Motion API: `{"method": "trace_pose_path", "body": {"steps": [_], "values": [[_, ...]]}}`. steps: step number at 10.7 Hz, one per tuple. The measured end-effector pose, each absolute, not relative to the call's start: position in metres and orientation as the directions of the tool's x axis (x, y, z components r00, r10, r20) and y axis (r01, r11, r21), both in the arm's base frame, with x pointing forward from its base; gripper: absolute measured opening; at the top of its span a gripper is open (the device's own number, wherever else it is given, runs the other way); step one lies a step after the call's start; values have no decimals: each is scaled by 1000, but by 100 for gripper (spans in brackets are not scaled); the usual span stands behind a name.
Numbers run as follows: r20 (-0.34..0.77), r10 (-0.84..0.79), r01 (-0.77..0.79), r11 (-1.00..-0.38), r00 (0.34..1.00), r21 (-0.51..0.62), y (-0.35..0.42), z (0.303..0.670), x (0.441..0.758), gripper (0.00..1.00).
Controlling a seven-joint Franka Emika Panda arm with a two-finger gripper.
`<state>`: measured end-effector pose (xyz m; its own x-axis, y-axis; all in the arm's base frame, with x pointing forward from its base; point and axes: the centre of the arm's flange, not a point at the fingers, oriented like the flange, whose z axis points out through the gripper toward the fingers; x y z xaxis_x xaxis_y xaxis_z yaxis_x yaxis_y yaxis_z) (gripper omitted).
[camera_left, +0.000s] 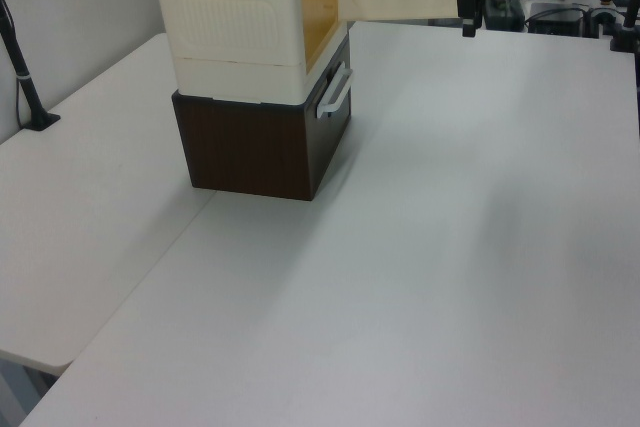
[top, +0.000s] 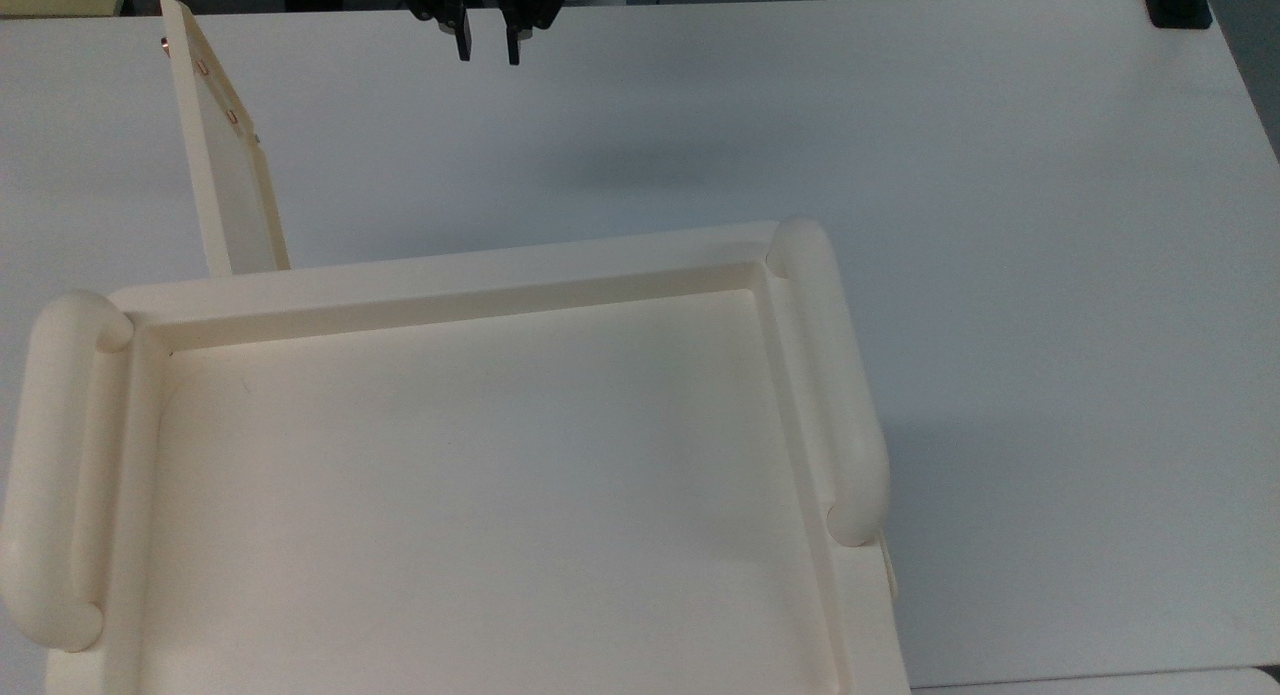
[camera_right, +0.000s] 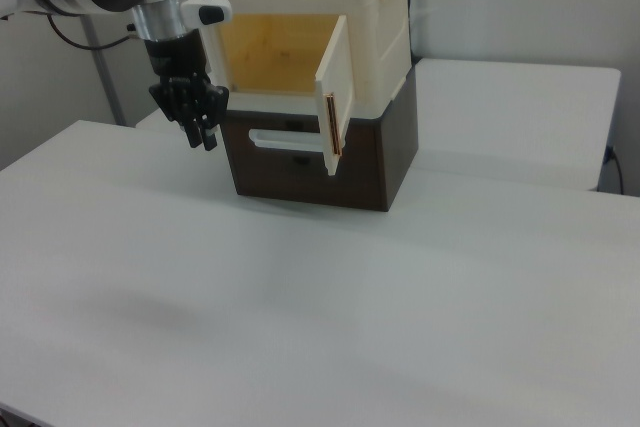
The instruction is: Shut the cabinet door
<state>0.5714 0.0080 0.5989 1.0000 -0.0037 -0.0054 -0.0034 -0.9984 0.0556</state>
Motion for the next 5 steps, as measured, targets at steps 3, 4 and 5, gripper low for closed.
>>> {"method": "trace_pose_path", "body": {"steps": [3, 4, 5], "values": [[-8, 18, 18, -998, 1000, 56, 7, 600, 571, 1], [-12, 15, 16, -998, 1000, 56, 6, 603, 570, 1], [-1, 13, 13, -998, 1000, 56, 5, 609, 570, 1]]}}
